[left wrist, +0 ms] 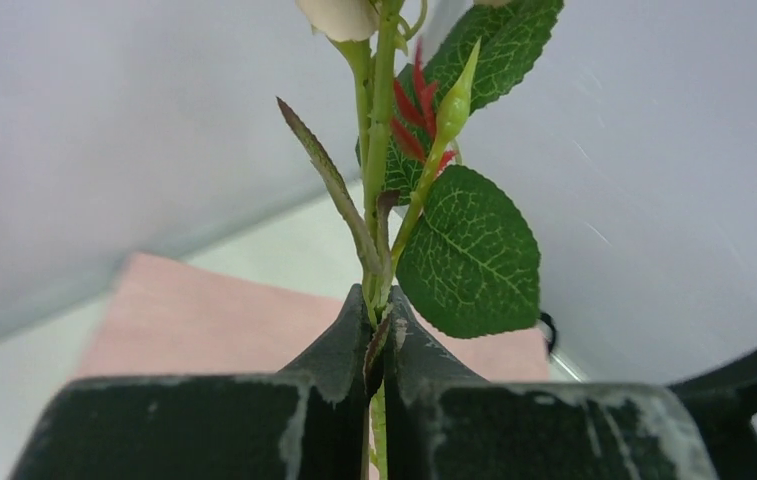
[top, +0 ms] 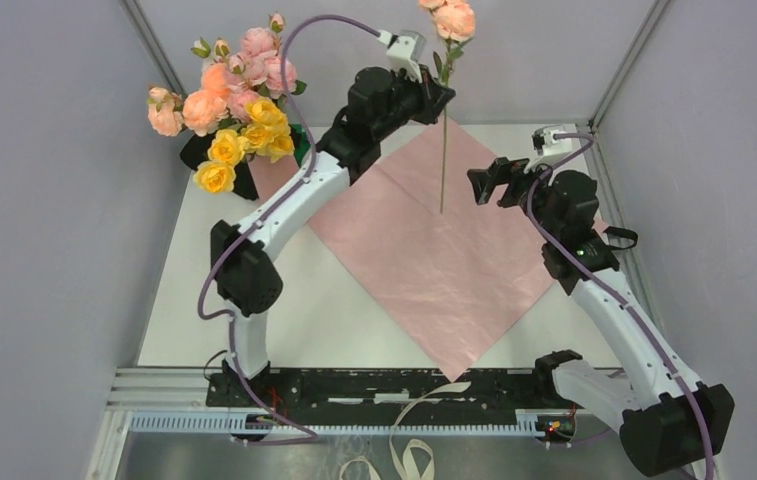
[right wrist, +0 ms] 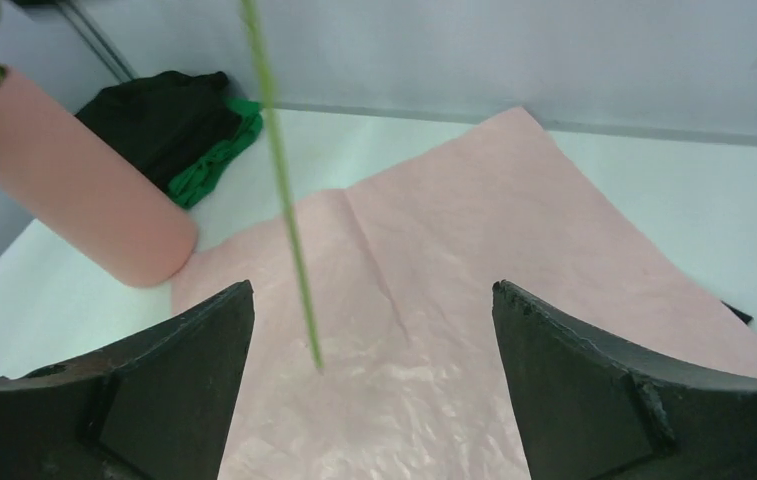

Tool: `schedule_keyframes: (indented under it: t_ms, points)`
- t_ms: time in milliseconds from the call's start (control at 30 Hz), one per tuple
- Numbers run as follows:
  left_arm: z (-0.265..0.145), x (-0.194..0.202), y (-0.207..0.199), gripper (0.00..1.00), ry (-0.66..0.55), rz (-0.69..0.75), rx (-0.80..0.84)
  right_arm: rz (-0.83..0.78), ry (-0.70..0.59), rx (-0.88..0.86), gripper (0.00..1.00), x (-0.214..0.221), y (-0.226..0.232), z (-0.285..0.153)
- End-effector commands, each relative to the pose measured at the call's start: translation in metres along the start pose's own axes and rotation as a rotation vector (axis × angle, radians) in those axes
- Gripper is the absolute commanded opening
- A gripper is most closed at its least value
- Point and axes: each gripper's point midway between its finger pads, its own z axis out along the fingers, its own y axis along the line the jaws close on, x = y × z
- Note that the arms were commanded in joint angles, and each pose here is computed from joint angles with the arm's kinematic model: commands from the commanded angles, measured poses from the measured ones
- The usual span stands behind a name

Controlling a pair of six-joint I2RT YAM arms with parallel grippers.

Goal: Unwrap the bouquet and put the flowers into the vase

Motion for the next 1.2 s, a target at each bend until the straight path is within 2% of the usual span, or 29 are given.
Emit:
schedule_keyframes:
  t_ms: [0,200,333,433,733,1000,1167]
  points:
    - [-0.07,-0.115,0.022,0.02,-0.124,0.332,-0.278,-0.022,0.048,0.105,0.94,0.033,-0.026,0.001]
    - [-0.149,-0.186,0.078,0.02,-0.237,0.425,-0.552,0.033,0.123,0.047,0.95,0.078,-0.022,0.011]
    - [-0.195,-0.22,0.087,0.02,-0.338,0.469,-0.658,0.067,0.182,0.011,0.95,0.109,-0.02,0.016]
    - [-0.214,-0.239,0.094,0.02,-0.376,0.532,-0.741,0.078,0.212,-0.015,0.95,0.123,-0.017,0.017]
    - [-0.234,-0.261,0.142,0.02,-0.37,0.676,-0.91,0.069,0.252,-0.008,0.94,0.145,-0.021,0.01]
    - [-0.249,-0.249,0.177,0.02,-0.345,0.641,-0.946,0.085,0.292,-0.023,0.94,0.163,-0.021,0.011]
    - [-0.247,-0.262,0.173,0.02,-0.365,0.651,-0.932,0.089,0.304,-0.041,0.94,0.165,-0.018,0.015]
